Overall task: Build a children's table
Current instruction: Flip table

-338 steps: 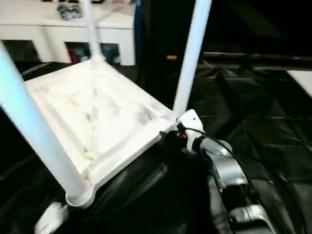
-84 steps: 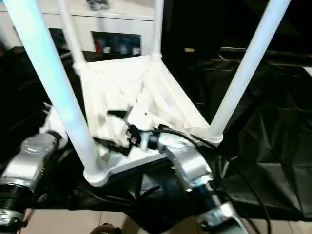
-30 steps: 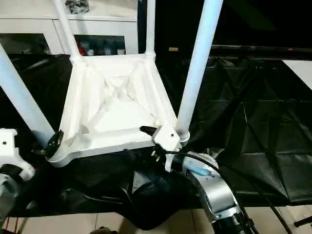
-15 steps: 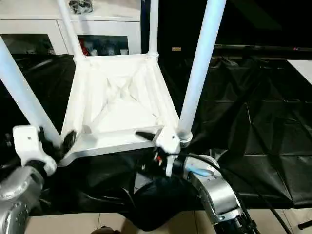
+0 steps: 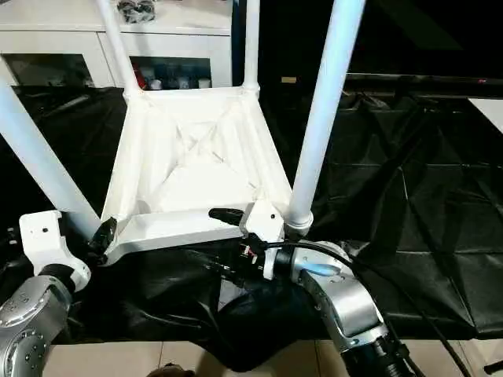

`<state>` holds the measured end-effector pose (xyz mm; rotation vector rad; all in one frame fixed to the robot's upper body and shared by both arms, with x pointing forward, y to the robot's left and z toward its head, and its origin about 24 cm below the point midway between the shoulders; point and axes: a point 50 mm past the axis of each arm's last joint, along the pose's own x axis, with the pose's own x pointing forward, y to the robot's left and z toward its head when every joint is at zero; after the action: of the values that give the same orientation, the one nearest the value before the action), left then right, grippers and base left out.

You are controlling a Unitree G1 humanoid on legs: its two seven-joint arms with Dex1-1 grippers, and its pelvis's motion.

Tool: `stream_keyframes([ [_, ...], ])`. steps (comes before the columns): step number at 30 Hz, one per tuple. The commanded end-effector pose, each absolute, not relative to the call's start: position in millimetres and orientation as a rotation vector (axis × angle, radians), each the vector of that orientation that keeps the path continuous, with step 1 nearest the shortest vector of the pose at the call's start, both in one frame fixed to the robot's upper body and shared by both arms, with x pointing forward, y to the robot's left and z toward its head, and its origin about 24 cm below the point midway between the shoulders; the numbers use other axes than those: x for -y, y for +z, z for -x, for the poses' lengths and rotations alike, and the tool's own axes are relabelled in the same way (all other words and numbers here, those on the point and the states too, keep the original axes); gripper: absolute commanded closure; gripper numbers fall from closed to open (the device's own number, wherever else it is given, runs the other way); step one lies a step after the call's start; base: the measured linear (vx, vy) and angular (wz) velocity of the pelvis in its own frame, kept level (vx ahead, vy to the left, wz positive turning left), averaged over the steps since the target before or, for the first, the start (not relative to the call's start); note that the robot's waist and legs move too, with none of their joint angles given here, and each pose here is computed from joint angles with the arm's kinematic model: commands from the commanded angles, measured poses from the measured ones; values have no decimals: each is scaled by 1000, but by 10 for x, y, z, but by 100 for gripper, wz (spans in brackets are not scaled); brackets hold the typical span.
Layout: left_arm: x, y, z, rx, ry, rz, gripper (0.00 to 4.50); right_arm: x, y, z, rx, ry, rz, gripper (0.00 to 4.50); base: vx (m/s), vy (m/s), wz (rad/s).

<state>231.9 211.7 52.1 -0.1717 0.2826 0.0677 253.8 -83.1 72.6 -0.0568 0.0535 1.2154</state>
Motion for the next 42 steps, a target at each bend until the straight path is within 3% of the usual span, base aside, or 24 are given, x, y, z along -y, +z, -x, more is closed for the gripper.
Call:
stream_keyframes([
  [1, -2051, 557, -2389, -259, 21, 248, 210, 833, 720, -2514, -60, 1217, 37, 17, 0, 0, 0],
  [5, -2002, 629, -2418, -206, 31, 372, 213, 813, 709, -2484, -64, 1217, 15, 17, 0, 0, 0],
  [6, -1927, 706, -2436, -153, 19, 509, 213, 778, 710, -2449, -64, 1230, -3, 17, 0, 0, 0],
  [12, -1655, 881, -2440, -80, -105, 717, 214, 721, 685, -2387, -89, 1231, -25, 17, 0, 0, 0],
  [14, -1572, 897, -2429, -91, -152, 717, 217, 728, 659, -2427, -115, 1174, -46, 3, 0, 0, 0],
  [17, -1466, 900, -2417, -111, -208, 693, 232, 780, 619, -2632, -140, 944, -123, 0, 0, 0, 0],
  [21, -1425, 901, -2427, -126, -228, 708, 236, 822, 697, -2823, -115, 764, -357, 0, 0, 0, 0],
  [32, -1420, 873, -2386, -151, -260, 663, 236, 887, 859, -3002, -59, 658, -677, 0, 0, 0, 0],
  [36, -1386, 837, -2337, -162, -287, 592, 237, 952, 912, -3080, -45, 610, -847, 0, 0, 0, 0],
  [38, -1382, 834, -2329, -162, -292, 584, 237, 963, 909, -3091, -50, 600, -869, 0, 0, 0, 0],
  [42, -1293, 820, -2261, -180, -399, 448, 237, 986, 874, -3136, -105, 568, -1013, 0, 0, 0, 0],
])
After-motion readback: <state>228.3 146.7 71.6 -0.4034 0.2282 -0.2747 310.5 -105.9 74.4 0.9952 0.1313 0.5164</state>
